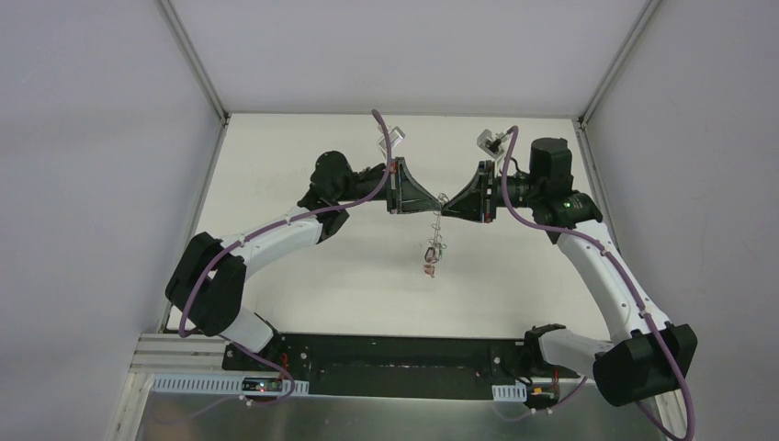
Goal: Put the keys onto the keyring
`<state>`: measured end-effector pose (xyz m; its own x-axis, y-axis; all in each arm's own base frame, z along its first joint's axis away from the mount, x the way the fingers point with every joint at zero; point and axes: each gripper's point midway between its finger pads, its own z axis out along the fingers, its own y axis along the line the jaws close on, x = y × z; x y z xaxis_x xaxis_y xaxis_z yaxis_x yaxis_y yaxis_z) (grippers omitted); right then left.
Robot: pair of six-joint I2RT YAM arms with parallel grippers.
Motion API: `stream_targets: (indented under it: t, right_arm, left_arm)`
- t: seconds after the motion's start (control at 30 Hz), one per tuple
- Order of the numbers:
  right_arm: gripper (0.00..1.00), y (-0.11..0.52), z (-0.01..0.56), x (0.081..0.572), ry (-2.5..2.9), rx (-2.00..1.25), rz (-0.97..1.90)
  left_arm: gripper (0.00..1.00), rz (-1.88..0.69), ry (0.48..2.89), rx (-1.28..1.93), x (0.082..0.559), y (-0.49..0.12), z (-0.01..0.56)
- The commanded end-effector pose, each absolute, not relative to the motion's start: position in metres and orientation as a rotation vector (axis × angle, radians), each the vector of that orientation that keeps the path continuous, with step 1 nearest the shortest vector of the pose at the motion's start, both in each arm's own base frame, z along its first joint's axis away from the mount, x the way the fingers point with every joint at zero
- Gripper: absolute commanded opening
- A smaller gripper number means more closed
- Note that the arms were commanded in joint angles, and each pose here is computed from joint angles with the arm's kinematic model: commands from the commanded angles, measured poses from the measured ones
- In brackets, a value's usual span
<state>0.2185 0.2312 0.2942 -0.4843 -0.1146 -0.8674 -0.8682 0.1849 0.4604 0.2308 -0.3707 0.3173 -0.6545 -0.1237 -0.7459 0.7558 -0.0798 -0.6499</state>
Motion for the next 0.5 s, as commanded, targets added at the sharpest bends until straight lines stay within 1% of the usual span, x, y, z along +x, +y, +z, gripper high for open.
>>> stream_targets:
  t: [0.0,0.1,0.17,0.3,0.47]
  right_arm:
    - [0.13,0.2325,0.3053,0.2153,1.7,-0.952,1.37]
    - [0.13,0.2328,0.3061,0.2157,1.699,-0.949,1.375]
    - [0.1,0.2329,0.3056,0.215,1.699,-0.951,1.38]
    - [0.0,0.2326,0.3054,0.2155,1.694,-0.958,1.367]
    - [0.0,0.2294,0.3051,0.2176,1.7,-0.977,1.308]
  left_arm:
    - [0.0,-1.793,1.448,0.718,0.2292,-0.3691,0.3408]
    - [0.0,-1.793,1.454,0.719,0.2295,-0.3694,0.3394]
    - [0.0,-1.793,1.451,0.719,0.2292,-0.3692,0.3404]
    - [0.0,-1.792,1.447,0.722,0.2289,-0.369,0.3414]
    - [0.0,-1.769,1.447,0.765,0.2255,-0.3678,0.3382]
